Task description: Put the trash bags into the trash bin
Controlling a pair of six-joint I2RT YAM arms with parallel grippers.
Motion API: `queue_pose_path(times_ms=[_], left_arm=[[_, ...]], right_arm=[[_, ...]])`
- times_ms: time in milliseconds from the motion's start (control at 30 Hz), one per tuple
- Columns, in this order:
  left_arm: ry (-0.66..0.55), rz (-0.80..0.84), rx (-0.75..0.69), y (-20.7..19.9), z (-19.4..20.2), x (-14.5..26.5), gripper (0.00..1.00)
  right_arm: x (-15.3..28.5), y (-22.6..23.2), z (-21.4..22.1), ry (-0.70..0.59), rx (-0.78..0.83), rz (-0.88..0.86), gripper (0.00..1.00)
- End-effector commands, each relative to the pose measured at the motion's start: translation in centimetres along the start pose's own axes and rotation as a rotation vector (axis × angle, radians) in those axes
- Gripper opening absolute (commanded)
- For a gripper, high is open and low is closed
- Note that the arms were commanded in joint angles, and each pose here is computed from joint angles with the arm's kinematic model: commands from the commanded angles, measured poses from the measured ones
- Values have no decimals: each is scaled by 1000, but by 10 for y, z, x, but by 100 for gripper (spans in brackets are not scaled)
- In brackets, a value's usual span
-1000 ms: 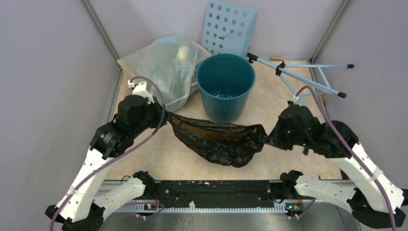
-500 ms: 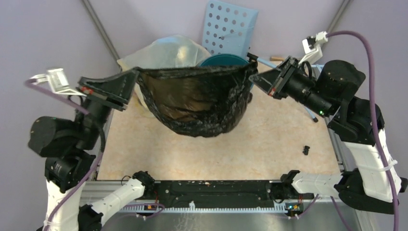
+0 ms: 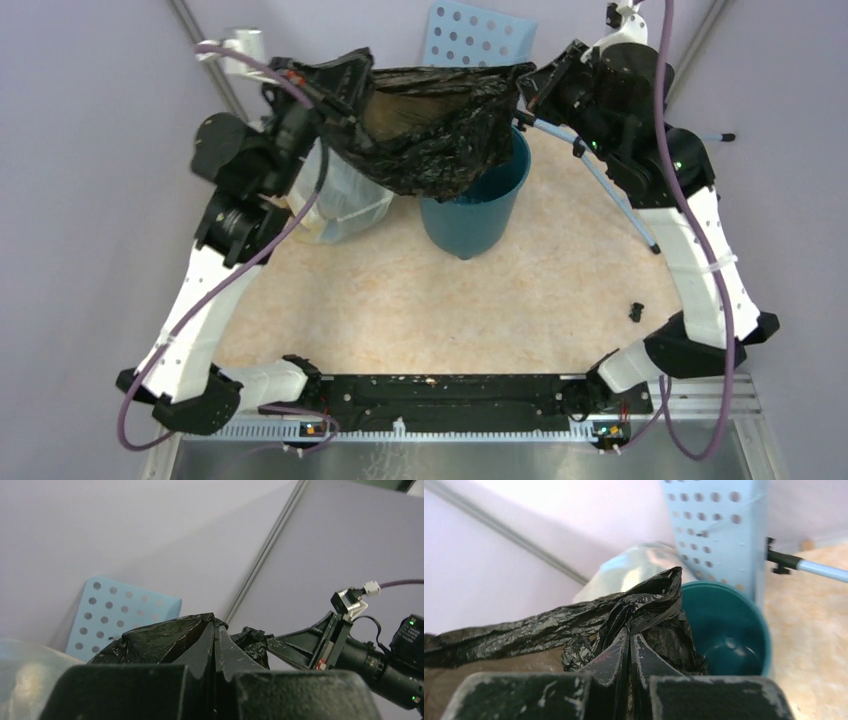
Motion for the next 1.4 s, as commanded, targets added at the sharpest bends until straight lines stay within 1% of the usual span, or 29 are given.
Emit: queue_pose_path(times_ms=[0, 67, 133, 200, 233, 300, 400, 433, 500, 600, 667, 833, 967, 1033, 1167, 1267, 1367], left_arm=[[-39, 110, 25, -20, -8, -21, 0], [-28, 110, 29, -18, -2, -27, 0], [-39, 100, 5, -15, -2, -31, 0], [-63, 39, -42, -4, -8, -35, 0], [-81, 10, -69, 1, -14, -38, 0], [-79, -51, -119, 11, -20, -42, 0], [-108, -47, -184, 4, -38, -43, 0], [-125, -41, -196, 1, -46, -41, 0], [-151, -40, -207, -3, -56, -34, 0], [-161, -52, -212, -2, -60, -22, 0], [-142, -71, -212, 4, -53, -17, 0], [-80, -91, -168, 15, -29, -10, 0], [-24, -75, -132, 18, -10, -12, 0], [-4, -65, -114, 17, -3, -15, 0], [50, -42, -89, 19, 16, -23, 0], [95, -37, -71, 23, 32, -29, 0], [136, -65, -38, 30, 46, -36, 0]], right_arm=[[-4, -31, -18, -18, -47, 72, 0], [-12, -49, -8, 36, -70, 88, 0], [-20, -64, 10, 111, -100, 101, 0], [-27, -60, 21, 158, -104, 36, 0], [-29, -54, 20, 167, -101, -5, 0], [-32, -30, 13, 173, -104, -124, 0], [-25, 16, -5, 189, -112, -345, 0], [-22, 26, -9, 194, -116, -396, 0], [-14, 37, -19, 175, -119, -442, 0], [-8, 32, -27, 136, -117, -402, 0], [-8, 21, -26, 119, -115, -347, 0], [-13, -42, -1, 173, -149, -59, 0], [-2, -81, 2, 151, -157, 97, 0], [1, -96, 7, 166, -163, 149, 0], [1, -109, 39, 279, -166, 175, 0], [-2, -103, 55, 334, -180, 107, 0], [-7, -103, 70, 394, -182, 77, 0]])
Point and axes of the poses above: each gripper's point midway between its finger pads, its own x axis back along the fingers, its own y axis along the line the jaws close on, z = x × y, the point moved 1 cm from there along x, back along the fingers, and after that the axes turned 4 degrees about x, right-handed, at the moved point
